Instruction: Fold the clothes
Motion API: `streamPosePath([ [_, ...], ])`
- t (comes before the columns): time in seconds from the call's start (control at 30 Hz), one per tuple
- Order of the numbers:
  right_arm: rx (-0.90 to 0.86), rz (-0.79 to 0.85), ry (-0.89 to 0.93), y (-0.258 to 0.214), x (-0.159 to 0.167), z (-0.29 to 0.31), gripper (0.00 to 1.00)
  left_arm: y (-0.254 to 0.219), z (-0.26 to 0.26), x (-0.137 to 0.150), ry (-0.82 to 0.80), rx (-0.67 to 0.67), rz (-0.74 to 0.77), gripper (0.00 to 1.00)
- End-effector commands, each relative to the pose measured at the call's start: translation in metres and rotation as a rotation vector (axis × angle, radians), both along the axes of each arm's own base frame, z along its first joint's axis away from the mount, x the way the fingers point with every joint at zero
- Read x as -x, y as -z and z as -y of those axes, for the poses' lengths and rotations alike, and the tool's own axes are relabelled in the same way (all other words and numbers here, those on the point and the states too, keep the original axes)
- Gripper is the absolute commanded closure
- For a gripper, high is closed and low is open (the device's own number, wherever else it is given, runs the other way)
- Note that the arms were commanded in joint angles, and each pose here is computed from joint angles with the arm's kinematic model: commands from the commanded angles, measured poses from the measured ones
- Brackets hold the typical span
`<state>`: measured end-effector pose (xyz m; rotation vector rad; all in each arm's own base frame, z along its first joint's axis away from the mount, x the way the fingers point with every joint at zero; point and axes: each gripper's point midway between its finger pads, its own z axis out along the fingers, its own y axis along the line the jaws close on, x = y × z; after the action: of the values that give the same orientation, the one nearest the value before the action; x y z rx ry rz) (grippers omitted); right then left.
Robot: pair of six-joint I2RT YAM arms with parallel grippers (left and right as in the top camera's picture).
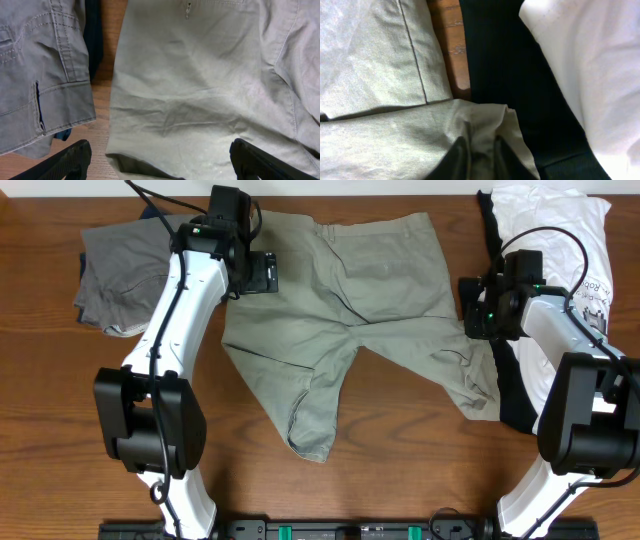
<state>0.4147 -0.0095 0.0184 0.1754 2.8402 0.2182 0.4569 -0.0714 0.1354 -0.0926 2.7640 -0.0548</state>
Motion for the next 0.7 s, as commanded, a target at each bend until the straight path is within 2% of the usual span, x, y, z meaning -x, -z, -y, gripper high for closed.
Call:
streamPosePath([
  [0.0,-0.014,0.023,0.030,-0.010,-0.002,0.003,0.88,-0.003,-0.001,0.003,-0.017,0.001,0.001,0.10],
  [0.1,-0.035,0.037,0.023,-0.025,0.002,-0.002,0.99,-0.003,-0.002,0.003,-0.018,0.001,0.000,0.10],
  [0.33,-0.167,0.050,-0.054,-0.081,0.032,-0.035,0.99,-0.013,-0.021,0.002,-0.068,0.005,0.004,0.10],
  [0.53,-0.192,0.033,-0.246,-0.126,0.084,-0.087,0.99,-0.019,-0.043,0.004,-0.137,0.014,0.007,0.10],
  [0.67,-0.192,-0.044,-0.378,-0.128,0.119,-0.128,0.99,-0.018,-0.046,0.005,-0.141,0.013,0.001,0.10],
])
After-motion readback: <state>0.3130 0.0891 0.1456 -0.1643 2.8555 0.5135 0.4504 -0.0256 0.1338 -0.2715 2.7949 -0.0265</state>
